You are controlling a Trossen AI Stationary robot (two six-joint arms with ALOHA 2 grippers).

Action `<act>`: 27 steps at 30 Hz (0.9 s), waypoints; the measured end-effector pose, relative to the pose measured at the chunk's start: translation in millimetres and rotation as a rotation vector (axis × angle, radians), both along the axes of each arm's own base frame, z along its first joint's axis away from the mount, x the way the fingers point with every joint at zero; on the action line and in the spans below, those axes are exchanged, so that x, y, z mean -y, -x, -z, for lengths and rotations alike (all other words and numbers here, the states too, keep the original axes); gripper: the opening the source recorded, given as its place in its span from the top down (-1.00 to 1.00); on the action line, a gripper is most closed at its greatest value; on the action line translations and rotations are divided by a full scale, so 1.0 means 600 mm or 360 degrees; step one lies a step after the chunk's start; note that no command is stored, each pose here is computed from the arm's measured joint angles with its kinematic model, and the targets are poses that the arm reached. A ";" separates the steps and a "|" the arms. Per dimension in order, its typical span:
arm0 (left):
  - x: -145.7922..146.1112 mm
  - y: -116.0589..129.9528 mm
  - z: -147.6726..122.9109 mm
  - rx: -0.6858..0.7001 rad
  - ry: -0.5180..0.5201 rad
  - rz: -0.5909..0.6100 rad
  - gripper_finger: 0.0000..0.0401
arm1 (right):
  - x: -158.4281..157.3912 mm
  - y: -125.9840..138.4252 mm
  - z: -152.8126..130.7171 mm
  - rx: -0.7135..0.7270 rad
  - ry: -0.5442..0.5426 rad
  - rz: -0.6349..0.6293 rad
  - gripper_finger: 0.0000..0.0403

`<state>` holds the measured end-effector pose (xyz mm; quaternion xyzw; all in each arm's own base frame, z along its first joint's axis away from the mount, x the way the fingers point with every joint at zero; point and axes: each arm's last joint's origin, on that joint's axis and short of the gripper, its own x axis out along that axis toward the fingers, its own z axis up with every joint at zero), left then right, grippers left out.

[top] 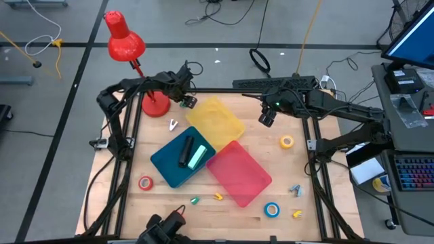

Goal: Pick and place Stapler, Stapler remover, tape
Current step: Put the top green stapler into the blue bin

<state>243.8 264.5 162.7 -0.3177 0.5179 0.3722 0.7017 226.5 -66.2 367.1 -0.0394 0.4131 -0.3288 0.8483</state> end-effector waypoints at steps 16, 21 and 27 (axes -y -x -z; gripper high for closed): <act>0.002 0.005 0.006 -0.0030 0.0068 -0.0022 -0.05 | 0.000 0.000 0.000 0.0024 -0.0019 0.0026 0.00; 0.002 0.004 0.006 -0.0030 0.0062 -0.0014 0.18 | 0.000 0.000 0.000 0.0024 -0.0019 0.0026 0.00; 0.001 0.004 0.008 -0.0032 0.0060 -0.0015 0.29 | 0.000 0.000 0.000 0.0024 -0.0019 0.0026 0.00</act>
